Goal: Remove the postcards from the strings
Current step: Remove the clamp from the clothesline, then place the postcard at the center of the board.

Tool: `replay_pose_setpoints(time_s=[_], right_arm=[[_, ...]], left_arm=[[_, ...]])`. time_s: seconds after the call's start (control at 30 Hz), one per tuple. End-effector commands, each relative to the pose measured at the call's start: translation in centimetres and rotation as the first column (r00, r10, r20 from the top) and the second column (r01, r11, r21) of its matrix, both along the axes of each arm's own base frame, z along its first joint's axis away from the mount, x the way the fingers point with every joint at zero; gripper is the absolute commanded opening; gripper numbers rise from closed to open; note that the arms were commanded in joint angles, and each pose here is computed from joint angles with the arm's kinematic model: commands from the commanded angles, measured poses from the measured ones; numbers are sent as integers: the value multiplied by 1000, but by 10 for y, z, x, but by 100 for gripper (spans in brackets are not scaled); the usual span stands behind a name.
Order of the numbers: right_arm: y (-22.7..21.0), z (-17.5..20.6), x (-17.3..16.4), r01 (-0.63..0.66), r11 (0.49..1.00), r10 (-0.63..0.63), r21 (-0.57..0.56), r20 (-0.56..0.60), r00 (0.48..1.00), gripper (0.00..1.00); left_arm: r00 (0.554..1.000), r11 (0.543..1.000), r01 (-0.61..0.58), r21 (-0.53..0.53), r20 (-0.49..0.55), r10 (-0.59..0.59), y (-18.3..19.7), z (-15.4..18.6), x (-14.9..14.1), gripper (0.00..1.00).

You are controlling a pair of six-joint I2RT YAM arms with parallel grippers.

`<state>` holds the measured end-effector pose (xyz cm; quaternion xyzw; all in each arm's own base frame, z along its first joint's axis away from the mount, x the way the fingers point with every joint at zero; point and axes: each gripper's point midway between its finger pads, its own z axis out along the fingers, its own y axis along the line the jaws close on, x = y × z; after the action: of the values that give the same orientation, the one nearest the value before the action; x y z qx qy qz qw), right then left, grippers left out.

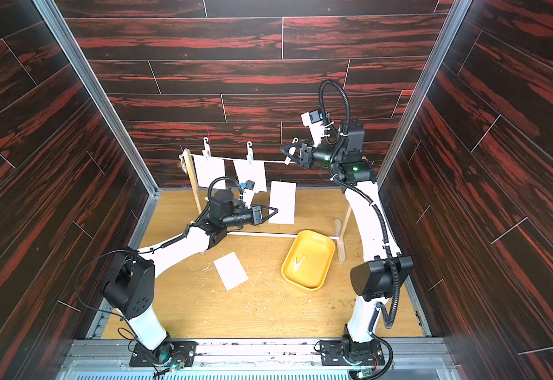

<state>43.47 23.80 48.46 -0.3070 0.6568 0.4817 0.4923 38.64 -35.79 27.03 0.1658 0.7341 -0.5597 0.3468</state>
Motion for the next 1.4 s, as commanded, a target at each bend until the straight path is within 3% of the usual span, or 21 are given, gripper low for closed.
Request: replay_pose_setpoints(time_s=[0.0,0.17,0.5,0.8,1.07,1.2,1.37], right_arm=[[-4,30,-25,-6,1000,6,8,82,997,18],[-4,26,-25,-7,1000,6,10,79,997,18],[-5,33,-29,-4,1000,2,17,96,995,18],[-7,30,-30,8,1000,-9,9,92,996,18],[-7,28,-25,29,999,-30,13,88,996,18],[-8,28,-23,41,999,-42,13,93,995,18],[-10,34,-22,60,998,-61,20,108,992,18]], left_arm=[[999,999,-4,-36,44,6,6,22,-12,0],[999,1000,-29,-6,-14,29,14,1,-21,0],[977,989,-72,129,-192,96,46,-78,-57,0],[882,933,-153,325,-381,278,96,-162,-80,0],[800,883,-161,441,-466,378,122,-214,-97,0],[772,864,-166,476,-482,414,130,-229,-102,11],[751,827,-183,531,-468,466,142,-234,-106,34]])
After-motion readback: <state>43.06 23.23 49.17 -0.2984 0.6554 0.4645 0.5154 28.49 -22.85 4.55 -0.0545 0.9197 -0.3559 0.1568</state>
